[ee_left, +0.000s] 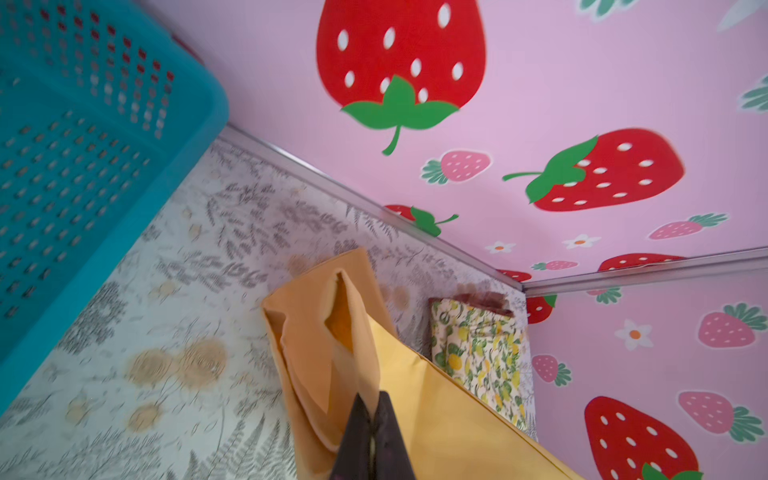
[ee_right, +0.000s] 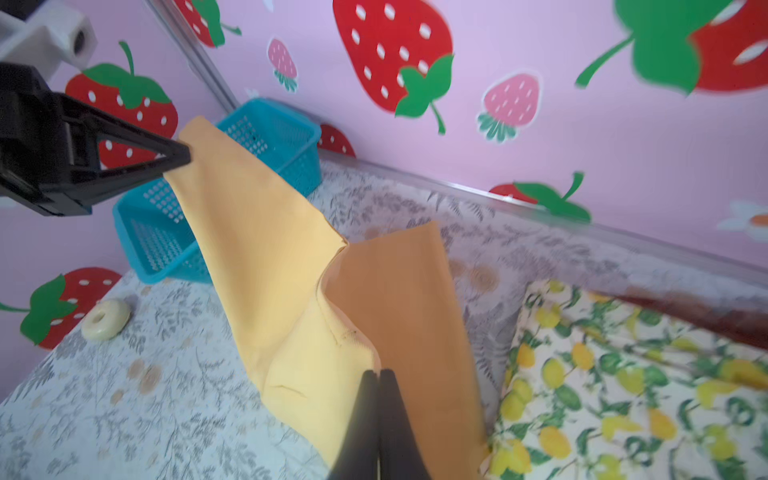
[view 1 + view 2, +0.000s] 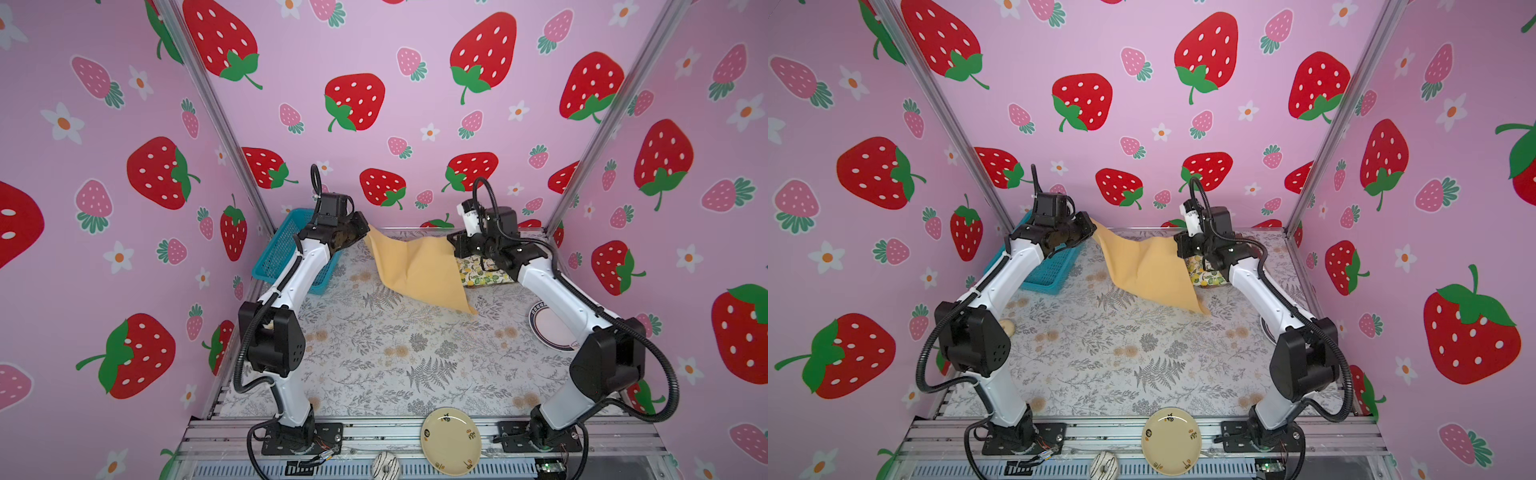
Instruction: Fold and stack the skirts
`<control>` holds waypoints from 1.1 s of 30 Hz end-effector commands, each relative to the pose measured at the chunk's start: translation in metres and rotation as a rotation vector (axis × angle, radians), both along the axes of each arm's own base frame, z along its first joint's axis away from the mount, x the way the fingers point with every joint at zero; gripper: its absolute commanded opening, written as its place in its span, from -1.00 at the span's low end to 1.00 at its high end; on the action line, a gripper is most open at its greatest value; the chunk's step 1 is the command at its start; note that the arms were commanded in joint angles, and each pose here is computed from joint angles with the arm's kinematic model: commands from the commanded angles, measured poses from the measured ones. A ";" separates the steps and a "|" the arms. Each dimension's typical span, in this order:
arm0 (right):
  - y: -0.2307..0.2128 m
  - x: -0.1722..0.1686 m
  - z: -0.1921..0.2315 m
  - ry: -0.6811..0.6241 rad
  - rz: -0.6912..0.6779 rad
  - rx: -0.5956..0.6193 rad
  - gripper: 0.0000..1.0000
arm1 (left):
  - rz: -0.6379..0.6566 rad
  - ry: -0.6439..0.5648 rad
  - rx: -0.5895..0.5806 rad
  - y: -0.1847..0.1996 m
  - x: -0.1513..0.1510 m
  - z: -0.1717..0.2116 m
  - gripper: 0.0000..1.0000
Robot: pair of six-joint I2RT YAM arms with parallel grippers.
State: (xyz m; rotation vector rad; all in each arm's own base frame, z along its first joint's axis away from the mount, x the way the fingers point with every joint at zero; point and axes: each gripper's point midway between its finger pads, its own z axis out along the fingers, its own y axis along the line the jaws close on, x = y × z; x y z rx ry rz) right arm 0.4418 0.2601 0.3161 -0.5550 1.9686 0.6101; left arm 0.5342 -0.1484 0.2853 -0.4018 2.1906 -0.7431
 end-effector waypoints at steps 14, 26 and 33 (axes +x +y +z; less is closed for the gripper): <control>-0.033 -0.130 -0.006 0.029 0.058 0.073 -1.00 | 0.273 0.005 0.068 0.092 -0.110 -0.072 -1.00; -0.045 -0.256 -0.141 0.321 0.110 0.120 -1.00 | 0.407 0.258 0.106 0.124 -0.210 -0.199 -1.00; -0.052 -0.274 -0.181 0.396 0.104 0.112 -1.00 | 0.552 0.288 0.126 0.148 -0.239 -0.214 -1.00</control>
